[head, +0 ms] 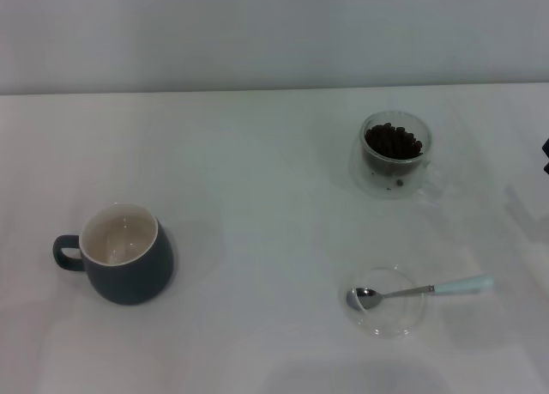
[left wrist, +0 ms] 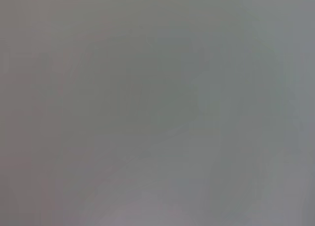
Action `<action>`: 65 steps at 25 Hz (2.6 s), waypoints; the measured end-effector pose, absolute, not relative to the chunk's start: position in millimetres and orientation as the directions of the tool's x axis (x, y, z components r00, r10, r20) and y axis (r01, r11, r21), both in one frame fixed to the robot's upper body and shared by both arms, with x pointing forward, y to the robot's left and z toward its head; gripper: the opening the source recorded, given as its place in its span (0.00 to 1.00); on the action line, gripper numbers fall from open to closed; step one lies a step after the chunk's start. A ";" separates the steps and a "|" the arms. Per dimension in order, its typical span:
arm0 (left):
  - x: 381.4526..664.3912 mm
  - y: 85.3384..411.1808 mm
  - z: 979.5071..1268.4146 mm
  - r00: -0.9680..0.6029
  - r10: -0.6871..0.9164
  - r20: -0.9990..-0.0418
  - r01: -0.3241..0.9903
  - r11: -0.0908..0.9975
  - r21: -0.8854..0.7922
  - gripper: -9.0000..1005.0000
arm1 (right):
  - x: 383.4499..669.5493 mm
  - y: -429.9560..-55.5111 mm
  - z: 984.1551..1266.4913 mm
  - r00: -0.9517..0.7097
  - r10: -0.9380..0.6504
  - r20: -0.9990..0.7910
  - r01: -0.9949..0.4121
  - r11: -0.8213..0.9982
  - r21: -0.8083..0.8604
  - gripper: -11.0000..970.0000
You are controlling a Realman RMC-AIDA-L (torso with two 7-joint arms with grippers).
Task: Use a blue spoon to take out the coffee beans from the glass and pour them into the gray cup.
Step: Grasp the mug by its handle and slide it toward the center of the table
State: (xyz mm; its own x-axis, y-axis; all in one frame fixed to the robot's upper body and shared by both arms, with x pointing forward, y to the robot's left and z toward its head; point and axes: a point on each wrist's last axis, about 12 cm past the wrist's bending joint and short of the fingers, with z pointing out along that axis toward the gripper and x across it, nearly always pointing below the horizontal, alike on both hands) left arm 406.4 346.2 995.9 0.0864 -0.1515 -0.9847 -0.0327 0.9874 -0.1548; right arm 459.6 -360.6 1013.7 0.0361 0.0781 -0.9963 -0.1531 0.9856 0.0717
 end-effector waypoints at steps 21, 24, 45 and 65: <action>392.3 339.5 986.6 -0.003 -0.109 -0.994 0.061 0.992 -0.109 0.88 | 467.9 -358.0 1019.1 0.056 0.122 -0.991 -0.171 0.979 0.111 0.89; 380.2 343.2 983.0 -0.036 -0.059 -0.998 0.085 0.994 -0.062 0.88 | 472.3 -356.9 1021.0 0.062 0.122 -0.991 -0.175 0.979 0.109 0.89; 432.2 317.3 975.8 -0.139 0.126 -0.982 0.328 0.942 0.074 0.88 | 476.4 -353.6 1021.8 0.060 0.123 -0.991 -0.188 0.976 0.110 0.89; 461.4 305.7 980.0 -0.141 0.152 -0.978 0.364 0.927 0.092 0.87 | 478.5 -351.9 1022.8 0.056 0.164 -0.985 -0.196 0.969 0.150 0.88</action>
